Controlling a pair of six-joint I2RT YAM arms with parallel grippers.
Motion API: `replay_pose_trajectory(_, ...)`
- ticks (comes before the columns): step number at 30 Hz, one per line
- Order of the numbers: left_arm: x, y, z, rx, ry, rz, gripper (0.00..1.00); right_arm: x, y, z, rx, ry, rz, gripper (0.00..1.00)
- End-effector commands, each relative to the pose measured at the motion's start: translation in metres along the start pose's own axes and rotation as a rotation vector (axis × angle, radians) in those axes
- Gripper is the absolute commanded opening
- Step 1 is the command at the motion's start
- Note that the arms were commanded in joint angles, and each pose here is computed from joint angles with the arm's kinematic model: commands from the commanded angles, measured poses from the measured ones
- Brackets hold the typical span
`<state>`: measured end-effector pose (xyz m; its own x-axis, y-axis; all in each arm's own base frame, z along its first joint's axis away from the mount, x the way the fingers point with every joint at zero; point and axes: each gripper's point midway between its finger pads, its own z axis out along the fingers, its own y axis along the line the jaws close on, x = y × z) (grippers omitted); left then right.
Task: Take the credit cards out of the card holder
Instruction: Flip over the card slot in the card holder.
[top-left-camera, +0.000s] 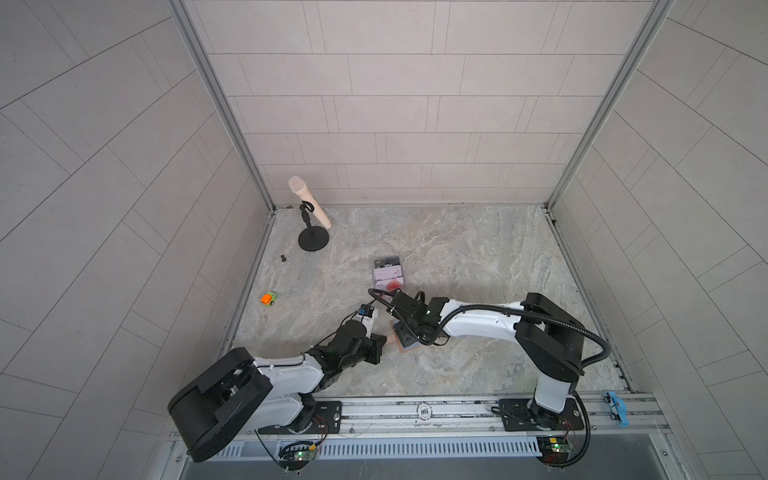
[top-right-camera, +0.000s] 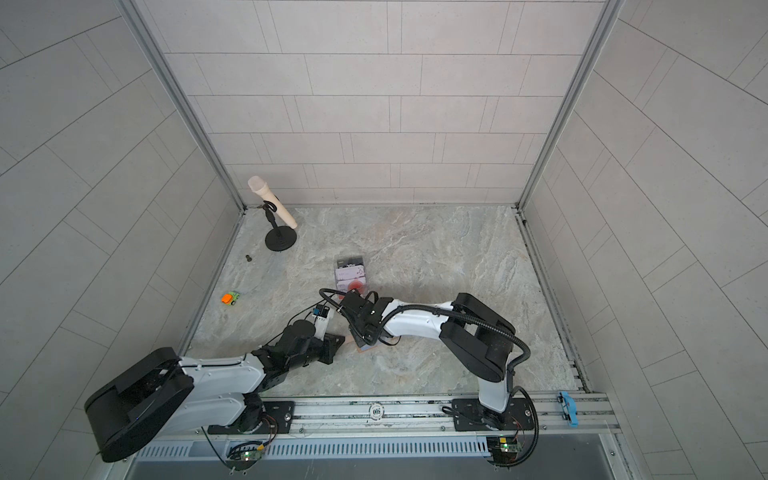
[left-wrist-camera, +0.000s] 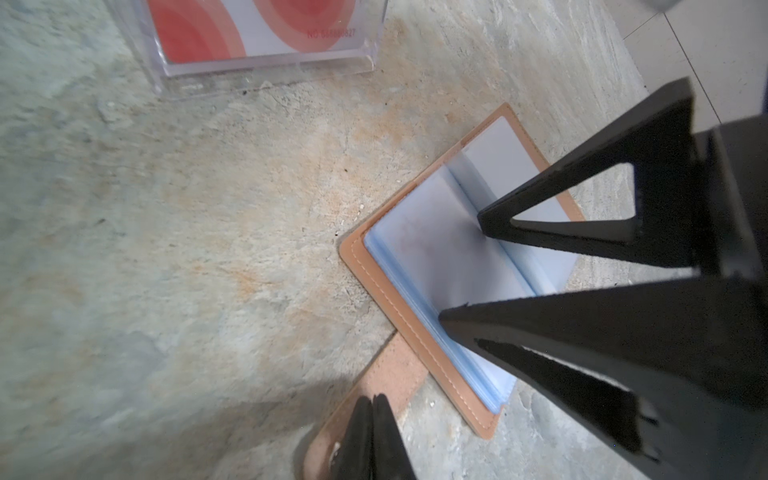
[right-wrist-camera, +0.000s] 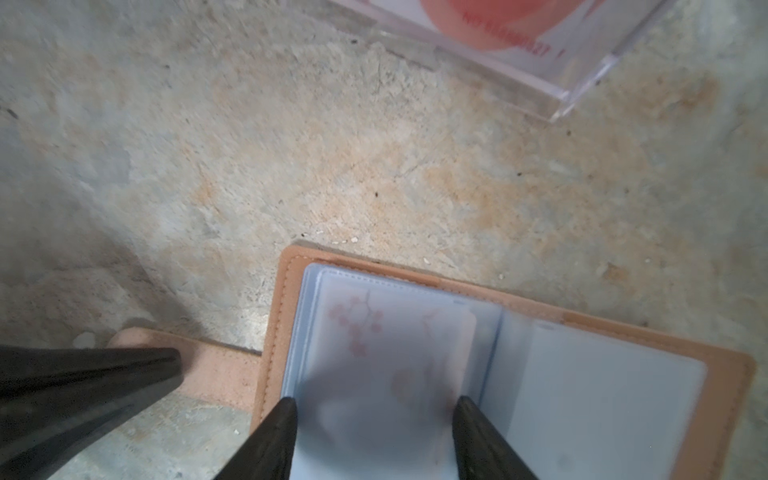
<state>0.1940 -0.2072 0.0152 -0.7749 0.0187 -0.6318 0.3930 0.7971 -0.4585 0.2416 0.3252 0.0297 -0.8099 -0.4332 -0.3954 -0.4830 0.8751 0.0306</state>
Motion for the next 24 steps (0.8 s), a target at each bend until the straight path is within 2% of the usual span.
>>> replay_pose_trajectory(1, 0.023, 0.016, -0.001, -0.061, 0.077, -0.002, 0.08, 0.003, -0.003, 0.004, 0.036, 0.012, -0.009, 0.61)
replay_pose_trajectory(12, 0.023, 0.018, 0.0, -0.075, 0.082, -0.007, 0.08, 0.004, -0.014, 0.001, 0.1, 0.017, -0.02, 0.56)
replay_pose_trajectory(24, 0.024, 0.021, 0.0, -0.086, 0.082, -0.009, 0.08, -0.005, 0.015, -0.008, -0.056, 0.01, -0.061, 0.62)
